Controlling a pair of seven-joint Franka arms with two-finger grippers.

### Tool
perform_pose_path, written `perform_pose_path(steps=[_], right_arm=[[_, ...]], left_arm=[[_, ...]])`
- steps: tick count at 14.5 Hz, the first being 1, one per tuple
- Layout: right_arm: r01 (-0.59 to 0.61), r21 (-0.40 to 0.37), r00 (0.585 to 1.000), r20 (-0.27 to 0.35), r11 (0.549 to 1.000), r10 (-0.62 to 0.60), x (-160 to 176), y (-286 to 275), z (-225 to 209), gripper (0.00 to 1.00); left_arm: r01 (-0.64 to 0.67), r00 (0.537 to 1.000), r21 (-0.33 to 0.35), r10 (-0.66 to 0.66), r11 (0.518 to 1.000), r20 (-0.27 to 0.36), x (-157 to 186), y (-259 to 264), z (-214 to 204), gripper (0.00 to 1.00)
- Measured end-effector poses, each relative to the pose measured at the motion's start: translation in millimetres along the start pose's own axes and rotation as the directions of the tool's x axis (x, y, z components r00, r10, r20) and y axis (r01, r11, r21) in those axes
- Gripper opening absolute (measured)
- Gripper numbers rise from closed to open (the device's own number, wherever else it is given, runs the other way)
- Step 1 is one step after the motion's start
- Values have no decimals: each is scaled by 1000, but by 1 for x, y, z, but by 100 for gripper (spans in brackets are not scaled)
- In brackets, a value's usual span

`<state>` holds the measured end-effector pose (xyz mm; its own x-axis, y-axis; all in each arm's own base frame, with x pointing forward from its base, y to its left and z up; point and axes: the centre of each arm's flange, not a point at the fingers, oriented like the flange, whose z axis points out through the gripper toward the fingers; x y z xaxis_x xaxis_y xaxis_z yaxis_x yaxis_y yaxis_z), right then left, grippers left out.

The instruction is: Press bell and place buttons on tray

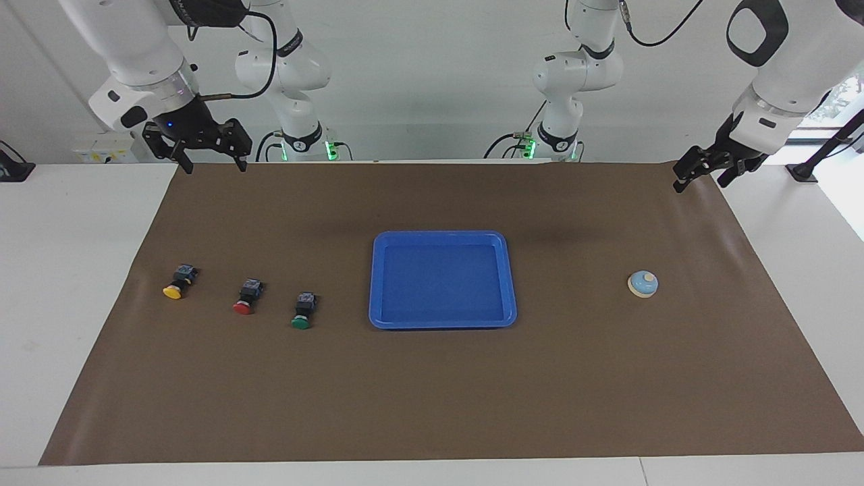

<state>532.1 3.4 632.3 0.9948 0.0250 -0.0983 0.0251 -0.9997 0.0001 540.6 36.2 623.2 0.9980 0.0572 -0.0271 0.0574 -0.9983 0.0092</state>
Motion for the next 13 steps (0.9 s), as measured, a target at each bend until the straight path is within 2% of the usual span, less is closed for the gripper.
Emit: perform_pose_path(steps=[3,8,13], right_arm=[[0,0,1000,7,1000,0,-1,0,1,100],[15,-2,1000,7,1000,-15,-2,-8,2,100],[54,-7,996,-64,999,-54,13,-34,39,100]], left_arm=[[2,1000,0,-2,1000,25,-7,-1,-14,100],[-21,998,0,21,1000,66,-12,11,-12,100],[-29,997,1,29,1000,66,-12,15,-12,100]])
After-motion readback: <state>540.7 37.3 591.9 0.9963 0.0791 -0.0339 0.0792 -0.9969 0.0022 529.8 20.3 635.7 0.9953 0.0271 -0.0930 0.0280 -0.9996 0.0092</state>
